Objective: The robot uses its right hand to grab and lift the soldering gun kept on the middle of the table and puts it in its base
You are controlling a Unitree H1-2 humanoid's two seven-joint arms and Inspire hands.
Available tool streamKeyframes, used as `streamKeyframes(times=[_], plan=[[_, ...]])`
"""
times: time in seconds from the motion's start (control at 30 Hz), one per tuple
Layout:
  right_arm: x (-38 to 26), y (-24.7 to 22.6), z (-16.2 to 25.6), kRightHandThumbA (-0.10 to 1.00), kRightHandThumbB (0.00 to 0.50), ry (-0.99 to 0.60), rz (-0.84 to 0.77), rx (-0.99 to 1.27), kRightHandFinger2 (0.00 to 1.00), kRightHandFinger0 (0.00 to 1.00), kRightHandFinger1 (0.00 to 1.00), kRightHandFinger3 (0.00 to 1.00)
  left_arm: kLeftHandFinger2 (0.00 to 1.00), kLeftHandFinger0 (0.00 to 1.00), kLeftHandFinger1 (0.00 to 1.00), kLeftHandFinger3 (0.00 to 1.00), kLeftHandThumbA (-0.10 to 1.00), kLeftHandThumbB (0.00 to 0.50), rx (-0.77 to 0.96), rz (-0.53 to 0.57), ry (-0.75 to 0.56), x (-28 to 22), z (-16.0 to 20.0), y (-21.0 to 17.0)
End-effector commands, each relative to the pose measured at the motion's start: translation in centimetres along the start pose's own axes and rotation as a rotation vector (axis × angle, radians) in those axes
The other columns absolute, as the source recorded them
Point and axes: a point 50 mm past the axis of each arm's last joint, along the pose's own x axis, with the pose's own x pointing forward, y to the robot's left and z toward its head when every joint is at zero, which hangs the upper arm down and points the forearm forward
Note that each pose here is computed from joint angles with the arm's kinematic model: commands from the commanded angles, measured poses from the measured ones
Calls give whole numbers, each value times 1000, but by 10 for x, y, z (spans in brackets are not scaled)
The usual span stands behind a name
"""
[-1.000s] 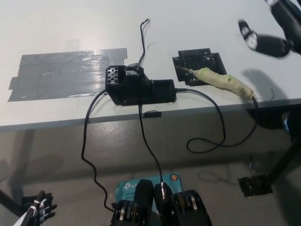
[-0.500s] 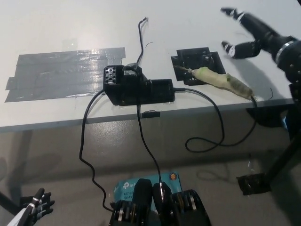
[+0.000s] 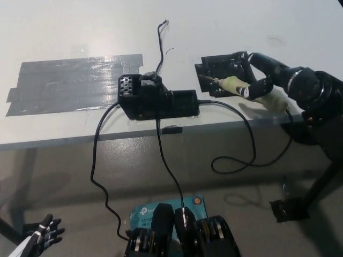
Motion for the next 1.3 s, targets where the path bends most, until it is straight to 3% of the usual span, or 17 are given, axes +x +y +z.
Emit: streamKeyframes(times=[0.0, 0.03, 0.07, 0.13, 0.2, 0.27, 0.33, 0.4, 0.47, 0.5, 0.6, 0.7, 1.0, 1.07, 1.13, 1.17, 1.27], plan=[[-3, -19, -5, 536, 259, 67, -17, -55, 1000, 1000, 1000, 1000, 1000, 1000, 1000, 1000, 1000, 500, 32, 1, 5, -5, 4, 8], [-3, -19, -9, 524, 259, 78, -13, -61, 1000, 1000, 1000, 1000, 1000, 1000, 991, 1000, 1000, 500, 32, 4, 7, -7, 3, 7], [-1, -20, -16, 495, 265, 93, -15, -66, 1000, 1000, 1000, 1000, 1000, 1000, 993, 1000, 1000, 441, 36, 7, 6, -7, 3, 7], [-1, -22, -24, 474, 265, 108, -24, -50, 1000, 1000, 1000, 1000, 1000, 1000, 1000, 1000, 1000, 402, 38, 4, 2, -7, 4, 6], [-1, -23, -28, 484, 265, 127, -32, -52, 1000, 1000, 1000, 1000, 1000, 1000, 1000, 1000, 1000, 432, 34, -10, -1, -6, 5, 4], [-2, -23, -29, 472, 261, 134, -37, -53, 1000, 1000, 1000, 1000, 1000, 1000, 1000, 1000, 1000, 500, 49, -18, -3, -3, 8, 3], [-2, -19, -28, 479, 258, 134, -36, -55, 1000, 1000, 1000, 1000, 1000, 1000, 1000, 1000, 1000, 500, 44, -19, -7, -2, 9, 1], [-4, -12, -25, 480, 258, 130, -26, -61, 1000, 1000, 1000, 1000, 1000, 1000, 1000, 1000, 1000, 459, 50, -19, -7, -2, 8, -2], [4, 1, -21, 472, 252, 130, -7, -80, 1000, 1000, 1000, 1000, 1000, 1000, 1000, 1000, 1000, 384, 53, -19, -6, -3, 7, -3], [6, 6, -18, 476, 251, 132, 6, -80, 1000, 1000, 1000, 1000, 1000, 1000, 1000, 1000, 1000, 382, 60, -19, -4, -4, 7, -4], [12, 15, -15, 466, 258, 132, 19, -68, 1000, 1000, 1000, 1000, 1000, 1000, 1000, 1000, 1000, 468, 50, -37, -11, -3, 9, -8], [14, 22, -13, 458, 267, 136, 27, -60, 1000, 1000, 1000, 1000, 1000, 1000, 1000, 1000, 1000, 486, 52, -39, -16, -1, 10, -10], [7, 32, -53, 464, 252, 218, 60, -90, 1000, 1000, 1000, 1000, 1000, 1000, 1000, 1000, 1000, 439, 61, -48, -25, -3, 12, -15], [5, 30, -66, 429, 241, 250, 55, -63, 1000, 1000, 1000, 1000, 1000, 1000, 1000, 1000, 1000, 466, 68, -56, -28, -2, 13, -14], [5, 28, -71, 425, 235, 261, 50, -61, 1000, 1000, 1000, 1000, 1000, 1000, 1000, 1000, 1000, 460, 77, -61, -30, -1, 14, -14], [5, 27, -71, 389, 233, 265, 44, -25, 1000, 1000, 1000, 1000, 1000, 1000, 1000, 1000, 1000, 497, 76, -60, -29, -1, 14, -14], [5, 27, -68, 397, 238, 253, 46, -28, 1000, 1000, 1000, 1000, 1000, 1000, 1000, 1000, 1000, 468, 62, -65, -31, 0, 15, -17]])
